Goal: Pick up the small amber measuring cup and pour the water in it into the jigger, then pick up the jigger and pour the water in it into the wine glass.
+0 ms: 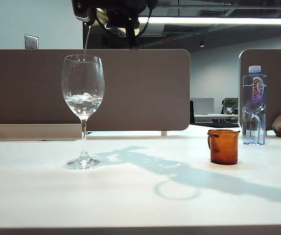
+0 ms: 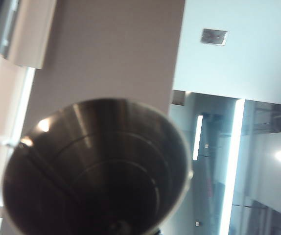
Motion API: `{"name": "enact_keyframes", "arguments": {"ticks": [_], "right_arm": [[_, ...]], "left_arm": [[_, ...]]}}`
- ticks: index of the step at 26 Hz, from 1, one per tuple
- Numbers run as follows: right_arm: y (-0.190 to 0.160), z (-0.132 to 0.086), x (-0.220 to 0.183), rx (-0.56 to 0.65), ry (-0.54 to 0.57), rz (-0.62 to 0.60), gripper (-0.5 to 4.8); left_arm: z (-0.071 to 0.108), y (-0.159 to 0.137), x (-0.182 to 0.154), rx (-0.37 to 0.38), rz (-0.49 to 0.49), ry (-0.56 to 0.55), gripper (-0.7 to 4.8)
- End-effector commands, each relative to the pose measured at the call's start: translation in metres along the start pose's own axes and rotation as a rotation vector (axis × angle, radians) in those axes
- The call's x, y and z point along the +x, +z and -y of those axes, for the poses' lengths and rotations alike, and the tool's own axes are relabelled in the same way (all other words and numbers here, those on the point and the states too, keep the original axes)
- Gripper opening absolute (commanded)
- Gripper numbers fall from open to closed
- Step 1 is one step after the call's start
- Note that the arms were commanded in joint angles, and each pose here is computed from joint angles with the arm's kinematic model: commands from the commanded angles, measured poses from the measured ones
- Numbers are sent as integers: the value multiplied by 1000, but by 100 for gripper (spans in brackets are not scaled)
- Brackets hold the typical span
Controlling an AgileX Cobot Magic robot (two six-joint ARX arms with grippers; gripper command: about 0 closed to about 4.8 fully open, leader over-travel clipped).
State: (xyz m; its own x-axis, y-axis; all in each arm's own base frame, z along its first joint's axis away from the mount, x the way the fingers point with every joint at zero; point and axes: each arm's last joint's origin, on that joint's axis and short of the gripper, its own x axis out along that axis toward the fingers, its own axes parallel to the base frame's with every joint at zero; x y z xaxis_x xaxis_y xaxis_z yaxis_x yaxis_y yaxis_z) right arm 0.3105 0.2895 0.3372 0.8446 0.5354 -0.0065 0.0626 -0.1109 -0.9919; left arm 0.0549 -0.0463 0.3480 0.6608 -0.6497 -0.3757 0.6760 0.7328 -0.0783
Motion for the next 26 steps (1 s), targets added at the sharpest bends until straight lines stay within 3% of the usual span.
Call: {"name": "enact_keyframes", "arguments": {"ticks": [1,10,11,13,15,16,20,26], "right_arm": [[-1,11,-1,-32,-79,12,-1],[3,17,-3,-38,-137,34,-1],[3,17,-3,18,-133,27,-1],[0,16,-3,352,-128,-33,-1],[-8,15,-2,502,-136,-74,-1],[-17,11,-1,673,-141,-130,-1],[-38,-8,2,1067,-94,-247,-1],[-38,-61,-9,1230,-118,-242,-1]], "left_arm": [[0,2,-1,6,15,-4,26],[0,2,-1,6,15,-4,26],[0,2,-1,6,15,-4,26],[0,2,-1,6,15,-4,26],[0,2,-1,6,15,-4,26],[0,2,-1,6,15,-4,26],[0,2,-1,6,15,-4,26],[0,2,-1,6,15,-4,26]]}}
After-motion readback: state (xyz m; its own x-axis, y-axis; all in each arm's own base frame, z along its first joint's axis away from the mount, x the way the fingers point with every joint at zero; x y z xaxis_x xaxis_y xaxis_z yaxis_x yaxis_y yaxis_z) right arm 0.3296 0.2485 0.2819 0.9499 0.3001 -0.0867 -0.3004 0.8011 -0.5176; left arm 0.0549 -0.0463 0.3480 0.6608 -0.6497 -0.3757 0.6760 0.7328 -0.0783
